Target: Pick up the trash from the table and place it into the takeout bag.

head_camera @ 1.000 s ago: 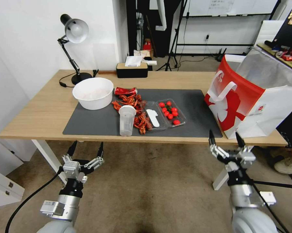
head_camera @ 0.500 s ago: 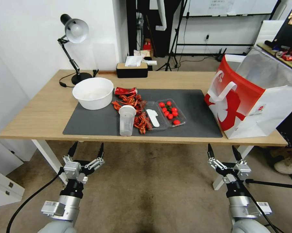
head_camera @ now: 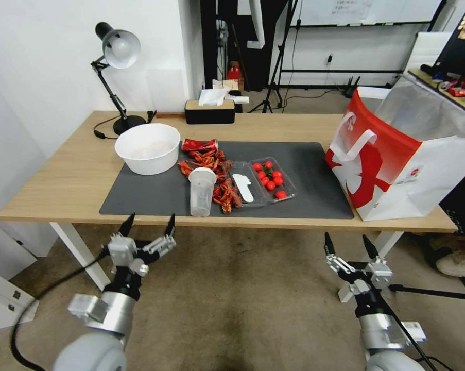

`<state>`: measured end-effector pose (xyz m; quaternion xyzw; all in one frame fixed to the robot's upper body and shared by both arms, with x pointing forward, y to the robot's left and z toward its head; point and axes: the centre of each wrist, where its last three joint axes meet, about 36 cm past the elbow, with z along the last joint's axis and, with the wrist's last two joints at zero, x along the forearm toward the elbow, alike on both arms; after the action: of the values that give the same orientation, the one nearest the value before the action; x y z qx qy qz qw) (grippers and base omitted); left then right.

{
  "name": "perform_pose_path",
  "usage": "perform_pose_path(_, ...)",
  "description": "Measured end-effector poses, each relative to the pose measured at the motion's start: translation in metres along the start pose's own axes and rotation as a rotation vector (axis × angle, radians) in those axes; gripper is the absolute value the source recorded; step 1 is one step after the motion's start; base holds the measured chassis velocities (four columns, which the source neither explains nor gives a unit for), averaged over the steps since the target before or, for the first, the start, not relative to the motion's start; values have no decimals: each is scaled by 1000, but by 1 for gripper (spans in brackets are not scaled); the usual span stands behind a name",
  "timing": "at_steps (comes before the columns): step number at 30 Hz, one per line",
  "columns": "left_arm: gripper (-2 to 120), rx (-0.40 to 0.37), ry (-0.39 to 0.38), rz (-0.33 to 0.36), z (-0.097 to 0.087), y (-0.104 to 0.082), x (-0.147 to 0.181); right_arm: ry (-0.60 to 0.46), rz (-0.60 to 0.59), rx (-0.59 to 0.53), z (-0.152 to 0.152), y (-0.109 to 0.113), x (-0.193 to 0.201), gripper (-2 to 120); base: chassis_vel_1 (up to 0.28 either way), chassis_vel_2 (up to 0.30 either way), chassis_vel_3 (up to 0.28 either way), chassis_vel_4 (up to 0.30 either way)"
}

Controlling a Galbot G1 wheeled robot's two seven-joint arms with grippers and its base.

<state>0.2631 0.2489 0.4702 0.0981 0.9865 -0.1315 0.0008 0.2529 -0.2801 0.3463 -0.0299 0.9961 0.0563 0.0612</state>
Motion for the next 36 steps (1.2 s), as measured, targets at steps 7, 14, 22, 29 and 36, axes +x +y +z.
perform_pose_path(7, 100, 89, 154, 67, -32, 11, -24, 3, -8, 6, -7, 6, 2, 100, 0, 0, 0, 0)
perform_pose_path(14, 100, 28, 229, 95, -26, 24, -74, -4, -4, 19, -18, 16, 3, 100, 0, 0, 0, 0)
perform_pose_path(22, 100, 13, 320, 64, -18, 23, -111, 1, 22, 40, -31, 22, 8, 100, 0, 0, 0, 0)
perform_pose_path(29, 100, 12, 409, 103, -29, 11, -130, 7, 43, 53, -34, 22, 10, 100, 0, 0, 0, 0)
perform_pose_path(36, 100, 13, 449, 109, -33, 1, -155, 12, 56, 59, -34, 22, 12, 100, 0, 0, 0, 0)
